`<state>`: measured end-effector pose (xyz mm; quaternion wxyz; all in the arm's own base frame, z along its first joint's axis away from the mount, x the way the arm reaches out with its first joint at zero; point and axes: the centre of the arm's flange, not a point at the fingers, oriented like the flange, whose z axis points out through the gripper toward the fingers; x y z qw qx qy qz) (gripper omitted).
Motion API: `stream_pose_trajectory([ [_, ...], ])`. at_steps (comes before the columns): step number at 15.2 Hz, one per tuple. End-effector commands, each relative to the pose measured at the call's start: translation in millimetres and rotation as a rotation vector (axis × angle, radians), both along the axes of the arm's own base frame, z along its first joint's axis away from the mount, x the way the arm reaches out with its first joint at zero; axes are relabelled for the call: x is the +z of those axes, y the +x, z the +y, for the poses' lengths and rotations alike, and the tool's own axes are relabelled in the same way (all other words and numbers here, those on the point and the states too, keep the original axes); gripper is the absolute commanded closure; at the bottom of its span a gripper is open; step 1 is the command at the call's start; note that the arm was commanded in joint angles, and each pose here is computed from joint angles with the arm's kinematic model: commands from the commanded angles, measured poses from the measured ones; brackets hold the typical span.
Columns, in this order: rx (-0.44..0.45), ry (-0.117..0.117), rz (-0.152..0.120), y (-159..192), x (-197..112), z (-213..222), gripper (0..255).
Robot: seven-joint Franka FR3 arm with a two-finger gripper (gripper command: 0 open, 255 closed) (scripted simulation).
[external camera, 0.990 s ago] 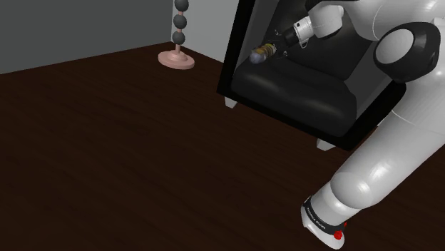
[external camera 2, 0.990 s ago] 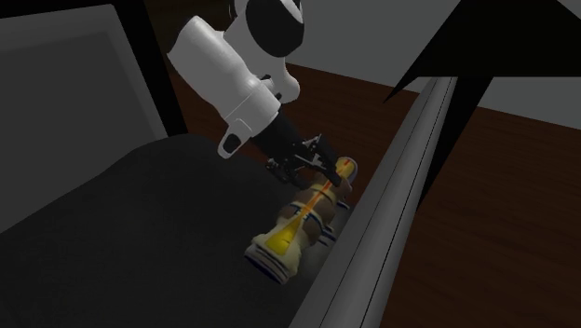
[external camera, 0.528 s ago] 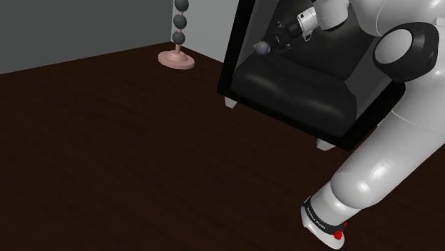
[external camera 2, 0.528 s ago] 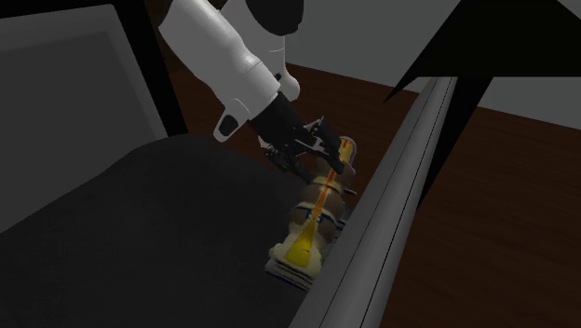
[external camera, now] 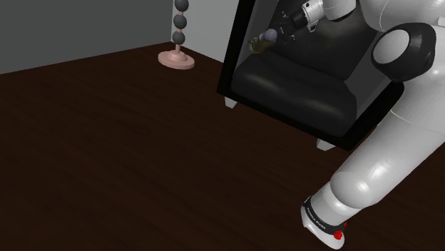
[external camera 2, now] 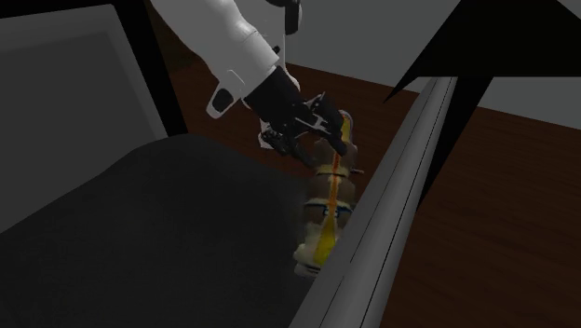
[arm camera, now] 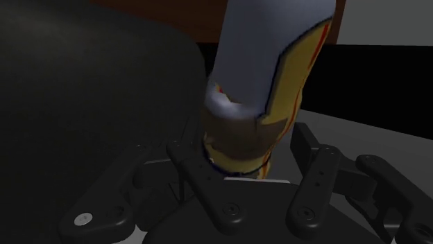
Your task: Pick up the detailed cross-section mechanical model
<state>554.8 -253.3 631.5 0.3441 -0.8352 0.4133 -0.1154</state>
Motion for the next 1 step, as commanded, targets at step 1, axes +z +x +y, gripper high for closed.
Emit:
stream_pose_trajectory([
  [1, 0.000, 0.000, -0.001, 0.0, 3.7, 0.3, 255],
])
